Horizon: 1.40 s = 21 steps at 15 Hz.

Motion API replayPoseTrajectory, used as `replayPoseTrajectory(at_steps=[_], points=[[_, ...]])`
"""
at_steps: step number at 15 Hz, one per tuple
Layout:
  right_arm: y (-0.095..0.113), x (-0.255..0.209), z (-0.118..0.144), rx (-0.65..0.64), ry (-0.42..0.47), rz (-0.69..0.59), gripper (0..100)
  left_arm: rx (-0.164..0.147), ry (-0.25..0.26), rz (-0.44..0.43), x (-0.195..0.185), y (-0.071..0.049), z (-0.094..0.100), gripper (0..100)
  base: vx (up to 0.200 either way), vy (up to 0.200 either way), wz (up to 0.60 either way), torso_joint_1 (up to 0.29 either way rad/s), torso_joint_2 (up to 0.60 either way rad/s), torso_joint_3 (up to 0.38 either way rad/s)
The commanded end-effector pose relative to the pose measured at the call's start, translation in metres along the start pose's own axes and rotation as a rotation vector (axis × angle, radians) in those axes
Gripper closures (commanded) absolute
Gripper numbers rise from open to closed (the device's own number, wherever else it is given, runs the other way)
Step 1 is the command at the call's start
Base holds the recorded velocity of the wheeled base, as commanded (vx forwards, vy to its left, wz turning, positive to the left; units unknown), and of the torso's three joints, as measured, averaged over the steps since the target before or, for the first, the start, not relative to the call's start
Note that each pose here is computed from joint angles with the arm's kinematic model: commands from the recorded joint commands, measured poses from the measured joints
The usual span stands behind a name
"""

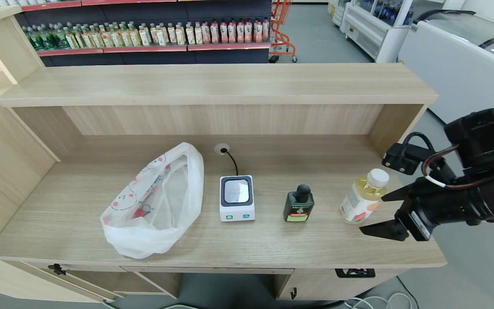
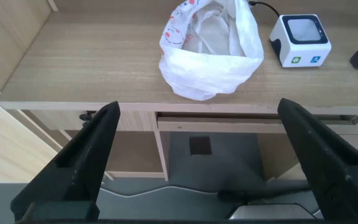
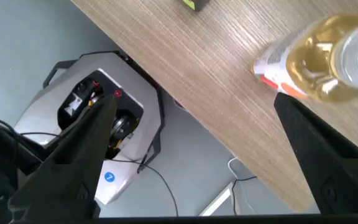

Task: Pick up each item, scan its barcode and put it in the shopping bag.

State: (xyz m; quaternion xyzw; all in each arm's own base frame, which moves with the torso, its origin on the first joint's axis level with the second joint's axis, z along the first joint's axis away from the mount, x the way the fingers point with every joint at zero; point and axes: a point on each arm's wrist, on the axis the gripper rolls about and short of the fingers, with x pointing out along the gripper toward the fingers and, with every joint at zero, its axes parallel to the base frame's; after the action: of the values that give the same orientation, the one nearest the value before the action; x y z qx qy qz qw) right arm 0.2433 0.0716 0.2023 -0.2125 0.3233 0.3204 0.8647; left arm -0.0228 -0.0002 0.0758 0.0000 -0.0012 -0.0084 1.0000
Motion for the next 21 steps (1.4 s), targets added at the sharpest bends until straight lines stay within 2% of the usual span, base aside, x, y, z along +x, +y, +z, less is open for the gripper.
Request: replayPoseTrajectory(at_steps=[1,4,9,13,21], points=[[-0.006,0.033,0.001,-0.021,0.039,0.032,0,0.000,-0.001,0.000,0.000,0.000,0.000,0,0.000,0.000,0.00,0.000,0.00,0.000],[-0.010,0.065,0.004,-0.061,0.055,0.056,0,0.000,-0.001,0.000,0.000,0.000,0.000,0,0.000,0.000,0.00,0.000,0.00,0.000],[-0.021,0.091,0.023,-0.070,0.002,0.092,0,-0.002,-0.001,0.000,0.000,0.000,0.000,0,0.000,0.000,0.00,0.000,0.00,0.000],[-0.021,0.109,0.026,-0.071,-0.019,0.171,0,0.000,-0.001,0.000,0.000,0.000,0.000,0,0.000,0.000,0.00,0.000,0.00,0.000],[-0.027,0.154,0.049,-0.106,-0.045,0.186,0,0.000,-0.001,0.000,0.000,0.000,0.000,0,0.000,0.000,0.00,0.000,0.00,0.000]])
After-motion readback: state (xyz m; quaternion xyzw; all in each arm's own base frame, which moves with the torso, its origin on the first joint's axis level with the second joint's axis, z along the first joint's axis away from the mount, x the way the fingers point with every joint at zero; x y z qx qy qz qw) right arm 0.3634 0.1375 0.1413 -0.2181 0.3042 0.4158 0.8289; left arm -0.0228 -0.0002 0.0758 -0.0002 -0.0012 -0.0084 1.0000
